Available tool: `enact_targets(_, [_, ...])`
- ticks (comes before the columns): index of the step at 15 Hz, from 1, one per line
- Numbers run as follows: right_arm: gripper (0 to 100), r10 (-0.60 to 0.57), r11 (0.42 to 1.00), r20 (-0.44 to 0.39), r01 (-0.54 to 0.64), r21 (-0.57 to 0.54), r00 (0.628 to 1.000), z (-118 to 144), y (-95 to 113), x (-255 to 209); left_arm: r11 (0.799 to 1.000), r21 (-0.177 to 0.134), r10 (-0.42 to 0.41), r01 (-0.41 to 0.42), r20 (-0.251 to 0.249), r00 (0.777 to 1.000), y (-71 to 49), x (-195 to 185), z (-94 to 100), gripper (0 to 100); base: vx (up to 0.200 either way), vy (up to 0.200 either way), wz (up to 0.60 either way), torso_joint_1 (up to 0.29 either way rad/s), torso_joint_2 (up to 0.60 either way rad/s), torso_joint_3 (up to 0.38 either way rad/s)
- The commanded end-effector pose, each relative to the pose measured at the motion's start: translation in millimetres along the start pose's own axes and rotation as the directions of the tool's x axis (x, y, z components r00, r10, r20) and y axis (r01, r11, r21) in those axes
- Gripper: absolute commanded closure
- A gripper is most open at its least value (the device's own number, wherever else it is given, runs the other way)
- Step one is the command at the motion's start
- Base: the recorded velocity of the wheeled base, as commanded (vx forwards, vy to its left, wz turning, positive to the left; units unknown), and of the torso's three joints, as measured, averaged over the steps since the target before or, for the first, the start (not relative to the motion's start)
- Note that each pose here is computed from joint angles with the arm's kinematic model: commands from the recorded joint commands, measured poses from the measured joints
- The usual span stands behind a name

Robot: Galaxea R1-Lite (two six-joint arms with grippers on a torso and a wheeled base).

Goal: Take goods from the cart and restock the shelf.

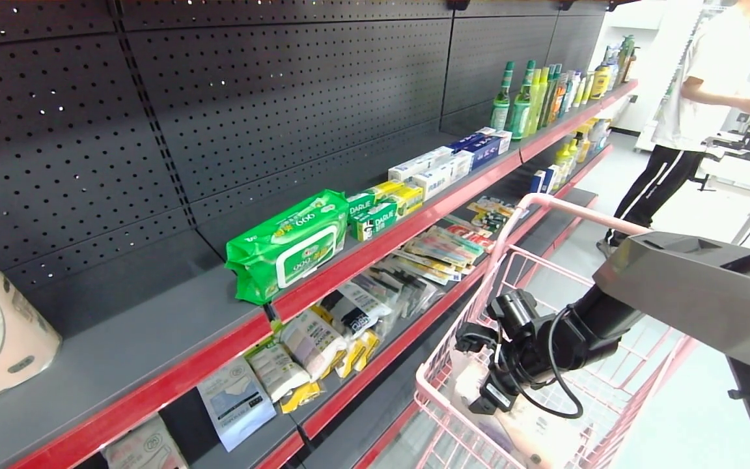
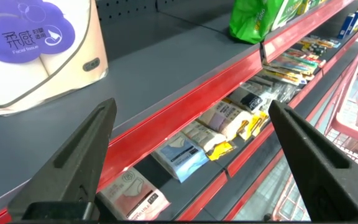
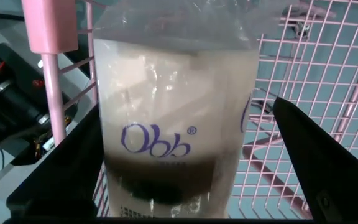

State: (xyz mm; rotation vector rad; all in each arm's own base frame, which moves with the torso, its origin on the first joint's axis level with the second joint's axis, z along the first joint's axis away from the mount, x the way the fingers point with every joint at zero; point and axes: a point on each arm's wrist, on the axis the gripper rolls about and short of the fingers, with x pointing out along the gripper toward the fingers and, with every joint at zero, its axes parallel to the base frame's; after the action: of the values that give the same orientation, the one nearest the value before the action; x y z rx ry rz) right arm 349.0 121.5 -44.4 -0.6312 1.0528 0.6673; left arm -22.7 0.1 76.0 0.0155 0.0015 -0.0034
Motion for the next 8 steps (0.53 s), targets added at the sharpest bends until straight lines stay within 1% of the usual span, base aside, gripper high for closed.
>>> enact_targets(1, [0,0.0,1.0,-0.005,0.0,-0.003,1.0,0.4,-0.5,4.9,1.0,0.0,0.0,0.0,0.0,1.0,0.0,0.0,0.0,0,0.0,0.0,0.0,0.0,0.0,0.0])
enact_targets(6, [0,-0.004,1.0,-0.011,0.004,-0.017,1.0,2.3,-1.0,10.6,1.0,0.0,0.0,0.0,0.0,1.0,0.0,0.0,0.0,0,0.0,0.0,0.0,0.0,0.0,0.0])
enact_targets(8, [0,-0.014,1.0,-0.016,0.014,-0.019,1.0,2.6,-1.4,10.5,1.0,-0.002,0.0,0.0,0.0,1.0,0.0,0.0,0.0,0,0.0,0.0,0.0,-0.122,0.3,0.163])
